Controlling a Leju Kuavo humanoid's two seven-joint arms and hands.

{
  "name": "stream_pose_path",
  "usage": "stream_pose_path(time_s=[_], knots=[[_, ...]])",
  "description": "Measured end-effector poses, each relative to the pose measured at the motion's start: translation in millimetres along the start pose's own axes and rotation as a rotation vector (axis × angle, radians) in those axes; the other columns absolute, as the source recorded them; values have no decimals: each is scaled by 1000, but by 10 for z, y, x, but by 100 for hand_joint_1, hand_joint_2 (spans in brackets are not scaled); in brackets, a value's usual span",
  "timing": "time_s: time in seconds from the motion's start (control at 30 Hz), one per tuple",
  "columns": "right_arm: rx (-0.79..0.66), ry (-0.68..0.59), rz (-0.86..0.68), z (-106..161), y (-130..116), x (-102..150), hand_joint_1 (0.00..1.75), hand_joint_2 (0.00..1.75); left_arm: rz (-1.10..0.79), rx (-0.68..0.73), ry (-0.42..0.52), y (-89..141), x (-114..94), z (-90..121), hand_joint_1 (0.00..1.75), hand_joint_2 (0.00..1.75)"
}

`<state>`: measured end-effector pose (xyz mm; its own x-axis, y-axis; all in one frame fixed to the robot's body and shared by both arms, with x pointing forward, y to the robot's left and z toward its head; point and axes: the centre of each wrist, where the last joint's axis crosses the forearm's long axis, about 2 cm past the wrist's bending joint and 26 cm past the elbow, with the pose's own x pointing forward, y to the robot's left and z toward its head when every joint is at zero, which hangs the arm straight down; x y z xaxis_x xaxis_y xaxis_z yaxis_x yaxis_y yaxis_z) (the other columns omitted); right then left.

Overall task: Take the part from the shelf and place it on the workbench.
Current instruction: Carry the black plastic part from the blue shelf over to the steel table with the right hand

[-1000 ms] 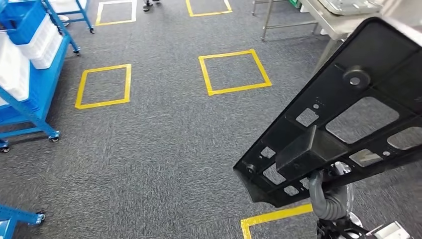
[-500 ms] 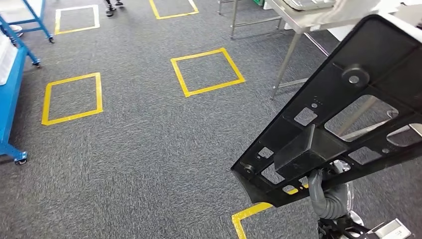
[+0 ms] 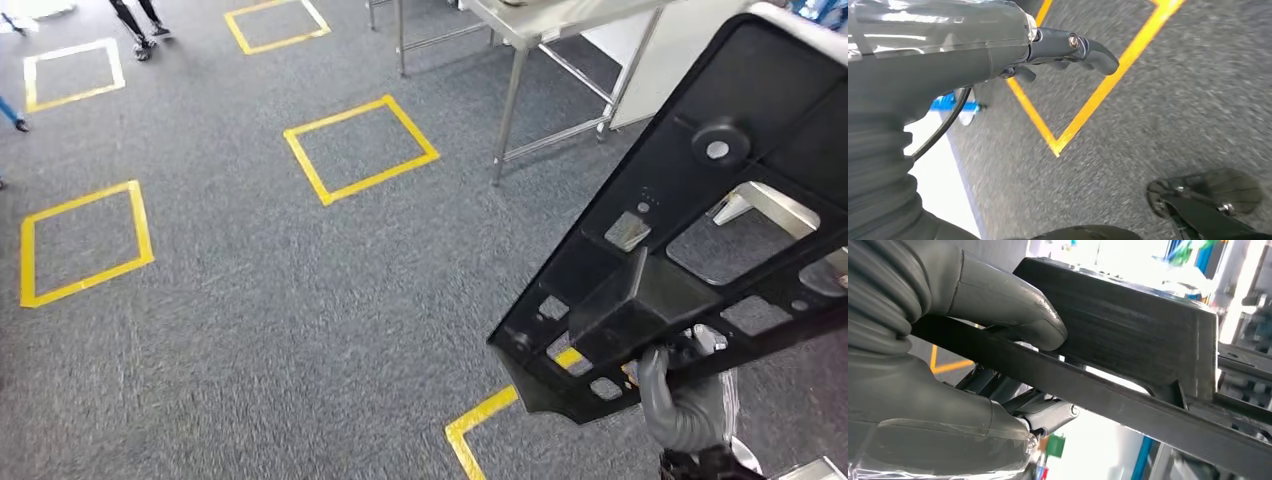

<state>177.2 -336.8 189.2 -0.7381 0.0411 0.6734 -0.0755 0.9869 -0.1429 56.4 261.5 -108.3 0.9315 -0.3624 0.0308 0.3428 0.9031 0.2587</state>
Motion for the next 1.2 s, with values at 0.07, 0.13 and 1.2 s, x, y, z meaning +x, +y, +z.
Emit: stream_pose_path(time_s=[0.07,0.13,1.2], knots=[[-4,-1,1,-6,10,-4,175,175,0,-3,-4,-6,-11,0,0,175],[-8,-2,-2,-8,20,-8,175,175,2,-2,-16,-10,-24,0,0,175],[-5,-67,-115,-278,125,-296,175,175,-22,38,-3,66,-69,-24,0,175]])
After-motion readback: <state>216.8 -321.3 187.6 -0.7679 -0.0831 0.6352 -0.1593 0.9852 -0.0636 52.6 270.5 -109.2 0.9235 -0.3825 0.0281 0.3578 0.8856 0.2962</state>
